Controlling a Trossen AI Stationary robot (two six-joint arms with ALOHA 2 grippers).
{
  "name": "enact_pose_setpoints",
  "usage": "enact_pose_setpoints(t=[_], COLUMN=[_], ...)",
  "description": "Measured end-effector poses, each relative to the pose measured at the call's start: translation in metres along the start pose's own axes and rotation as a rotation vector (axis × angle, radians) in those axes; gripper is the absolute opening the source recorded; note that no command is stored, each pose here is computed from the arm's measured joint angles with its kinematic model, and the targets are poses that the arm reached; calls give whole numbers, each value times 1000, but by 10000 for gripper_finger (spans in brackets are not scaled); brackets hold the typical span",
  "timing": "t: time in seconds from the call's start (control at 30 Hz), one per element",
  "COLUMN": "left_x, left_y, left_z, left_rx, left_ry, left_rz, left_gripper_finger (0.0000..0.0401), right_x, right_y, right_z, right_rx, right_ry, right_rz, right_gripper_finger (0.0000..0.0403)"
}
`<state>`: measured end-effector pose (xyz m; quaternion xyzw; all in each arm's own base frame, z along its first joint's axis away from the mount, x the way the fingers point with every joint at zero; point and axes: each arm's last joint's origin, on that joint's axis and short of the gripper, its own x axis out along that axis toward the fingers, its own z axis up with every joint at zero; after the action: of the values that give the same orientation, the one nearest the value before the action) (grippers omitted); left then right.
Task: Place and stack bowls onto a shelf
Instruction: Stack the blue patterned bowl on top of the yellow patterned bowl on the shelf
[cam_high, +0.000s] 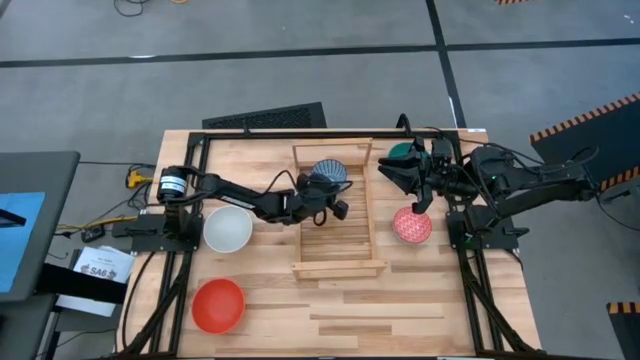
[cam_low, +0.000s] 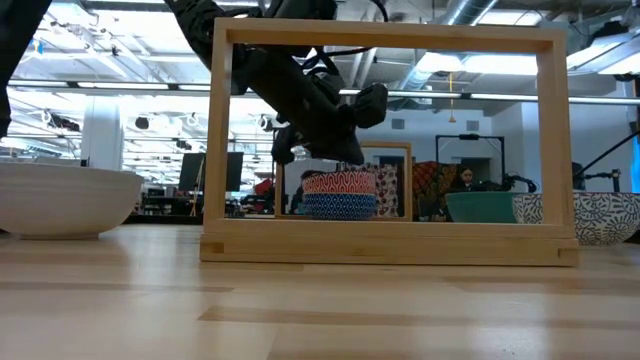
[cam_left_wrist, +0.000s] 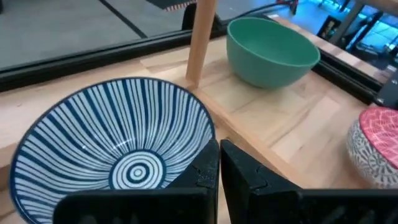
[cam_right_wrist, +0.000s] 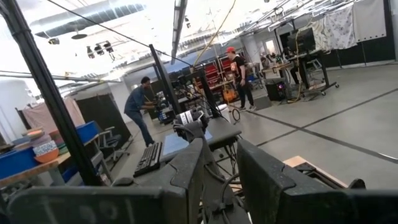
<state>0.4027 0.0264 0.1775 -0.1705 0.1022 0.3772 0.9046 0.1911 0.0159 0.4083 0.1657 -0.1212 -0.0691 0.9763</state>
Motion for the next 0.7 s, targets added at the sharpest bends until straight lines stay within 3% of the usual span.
enact_pose_setpoints(t=[0.23,0.43,0.6,0.7], left_x=[0,0,-4,-3], left_y=[-2,0,-9,-7], left_z=[-1,-3,10,10], left_rx=[59,82,43,66], left_ry=[39,42,-61,-53], left_rz=[-67,-37,-95,-88], left_gripper_finger=[0,0,0,0], right_x=[0,0,0,0], right_y=[0,0,0,0], right_z=[0,0,0,0], right_rx=[0,1,0,0], right_ry=[0,0,3,4], right_rz=[0,0,-1,-1], right_gripper_finger=[124,124,124,124])
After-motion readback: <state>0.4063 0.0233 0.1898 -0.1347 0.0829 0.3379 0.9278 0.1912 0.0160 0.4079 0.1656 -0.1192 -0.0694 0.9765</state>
